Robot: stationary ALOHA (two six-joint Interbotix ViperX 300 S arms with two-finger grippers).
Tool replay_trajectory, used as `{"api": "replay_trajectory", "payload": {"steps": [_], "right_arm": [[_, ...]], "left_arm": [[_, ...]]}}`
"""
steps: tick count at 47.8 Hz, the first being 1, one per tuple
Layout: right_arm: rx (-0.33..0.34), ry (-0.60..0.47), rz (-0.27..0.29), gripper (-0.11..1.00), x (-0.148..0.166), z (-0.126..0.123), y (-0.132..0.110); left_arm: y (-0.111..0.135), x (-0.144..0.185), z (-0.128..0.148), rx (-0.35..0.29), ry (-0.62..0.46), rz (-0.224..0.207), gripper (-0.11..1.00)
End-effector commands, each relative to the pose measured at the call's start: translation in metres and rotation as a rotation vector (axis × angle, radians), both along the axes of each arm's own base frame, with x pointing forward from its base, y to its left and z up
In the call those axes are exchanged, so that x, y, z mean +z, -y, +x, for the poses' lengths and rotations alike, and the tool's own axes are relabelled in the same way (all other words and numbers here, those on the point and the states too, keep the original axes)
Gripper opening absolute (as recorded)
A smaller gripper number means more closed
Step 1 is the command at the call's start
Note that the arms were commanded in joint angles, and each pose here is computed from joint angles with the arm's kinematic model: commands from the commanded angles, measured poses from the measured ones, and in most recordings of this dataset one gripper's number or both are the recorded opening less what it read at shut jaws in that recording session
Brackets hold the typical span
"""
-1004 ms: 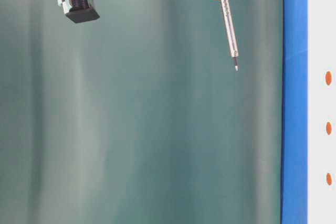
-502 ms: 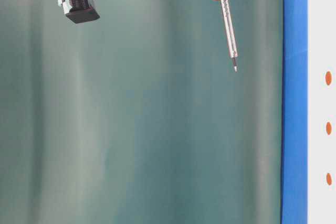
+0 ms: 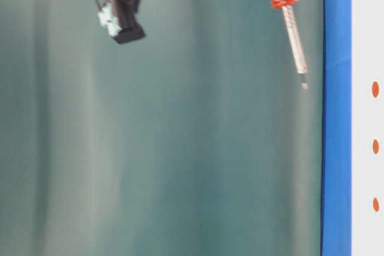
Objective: Touch the tip of the soldering iron to the mark.
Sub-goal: 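Lower the iron tip onto the rightmost red dot and hold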
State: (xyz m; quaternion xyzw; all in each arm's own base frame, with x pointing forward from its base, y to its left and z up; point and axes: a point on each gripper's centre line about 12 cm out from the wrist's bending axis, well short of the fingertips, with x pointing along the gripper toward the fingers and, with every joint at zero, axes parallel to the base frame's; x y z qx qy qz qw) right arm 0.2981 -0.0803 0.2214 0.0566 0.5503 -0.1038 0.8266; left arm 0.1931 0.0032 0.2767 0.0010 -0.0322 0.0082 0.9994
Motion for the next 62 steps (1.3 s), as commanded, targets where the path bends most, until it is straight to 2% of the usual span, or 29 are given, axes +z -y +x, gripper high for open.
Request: {"api": "replay_trajectory", "payload": {"steps": [1, 28, 62], "right_arm": [[0.002, 0.013, -0.006, 0.06, -0.004, 0.006, 0.002], [0.003, -0.056, 0.015, 0.06, -0.059, 0.018, 0.005], [0.005, -0.079, 0.020, 0.06, -0.061, 0.016, 0.004]], "left_arm": [[0.000, 0.003, 0.001, 0.002, 0.012, 0.000, 0.00], [0.000, 0.003, 0.001, 0.002, 0.012, 0.005, 0.00], [0.000, 0.003, 0.001, 0.002, 0.012, 0.005, 0.00]]}}
